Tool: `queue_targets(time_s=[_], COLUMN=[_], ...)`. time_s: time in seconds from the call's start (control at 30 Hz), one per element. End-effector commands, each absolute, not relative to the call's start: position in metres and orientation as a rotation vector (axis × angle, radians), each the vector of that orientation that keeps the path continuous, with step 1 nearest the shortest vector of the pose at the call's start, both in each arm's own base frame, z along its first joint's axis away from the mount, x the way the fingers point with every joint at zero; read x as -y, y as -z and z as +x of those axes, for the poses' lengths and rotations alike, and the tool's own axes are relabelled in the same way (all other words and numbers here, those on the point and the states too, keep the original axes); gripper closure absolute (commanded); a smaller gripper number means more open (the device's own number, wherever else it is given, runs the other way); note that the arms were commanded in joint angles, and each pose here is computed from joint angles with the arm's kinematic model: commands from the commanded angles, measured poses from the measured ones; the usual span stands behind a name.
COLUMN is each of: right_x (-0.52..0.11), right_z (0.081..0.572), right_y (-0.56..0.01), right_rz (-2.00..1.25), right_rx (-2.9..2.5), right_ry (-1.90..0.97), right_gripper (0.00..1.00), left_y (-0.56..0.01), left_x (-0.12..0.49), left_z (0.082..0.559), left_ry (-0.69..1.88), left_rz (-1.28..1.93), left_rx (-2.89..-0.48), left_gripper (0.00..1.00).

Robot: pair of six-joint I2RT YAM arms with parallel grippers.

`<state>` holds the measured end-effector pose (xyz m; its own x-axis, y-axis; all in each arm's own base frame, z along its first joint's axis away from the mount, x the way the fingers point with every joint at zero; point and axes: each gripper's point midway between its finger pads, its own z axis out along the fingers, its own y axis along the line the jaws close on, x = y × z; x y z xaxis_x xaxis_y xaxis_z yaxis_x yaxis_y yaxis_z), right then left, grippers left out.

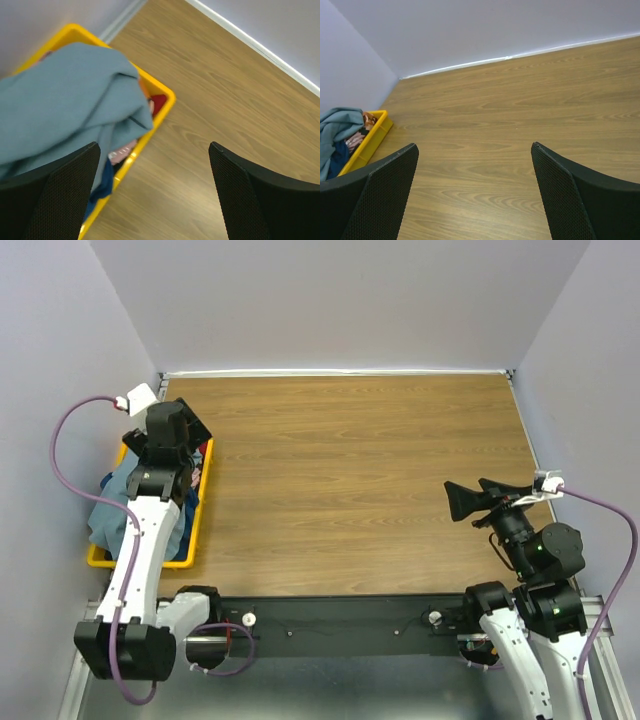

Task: Fold and stack the t-shirts
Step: Grab the tshirt from the pile

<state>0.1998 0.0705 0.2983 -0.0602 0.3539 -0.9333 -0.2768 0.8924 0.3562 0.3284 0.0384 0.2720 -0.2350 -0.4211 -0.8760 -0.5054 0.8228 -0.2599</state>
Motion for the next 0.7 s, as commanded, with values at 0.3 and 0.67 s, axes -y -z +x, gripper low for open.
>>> queue_targets(time_s=[0.3, 0.67], right_x=[-0.084, -0.085], right_z=[0.193, 0.194], right_y=[-0.290, -0.287], right_rz=[0.021, 0.018], right_rx=[-1.570, -1.598], right_ry=[-0.586, -0.585], right_gripper=[0.00, 0.00], left_y=[-0.203, -0.196], left_x=[-0.149, -0.155], left_z=[0.332, 0.336], left_ry=[-0.371, -0.396], left_rz=[-0.976, -0.986], left_rx=[-1.883, -1.866], left_gripper=[0.05, 1.00])
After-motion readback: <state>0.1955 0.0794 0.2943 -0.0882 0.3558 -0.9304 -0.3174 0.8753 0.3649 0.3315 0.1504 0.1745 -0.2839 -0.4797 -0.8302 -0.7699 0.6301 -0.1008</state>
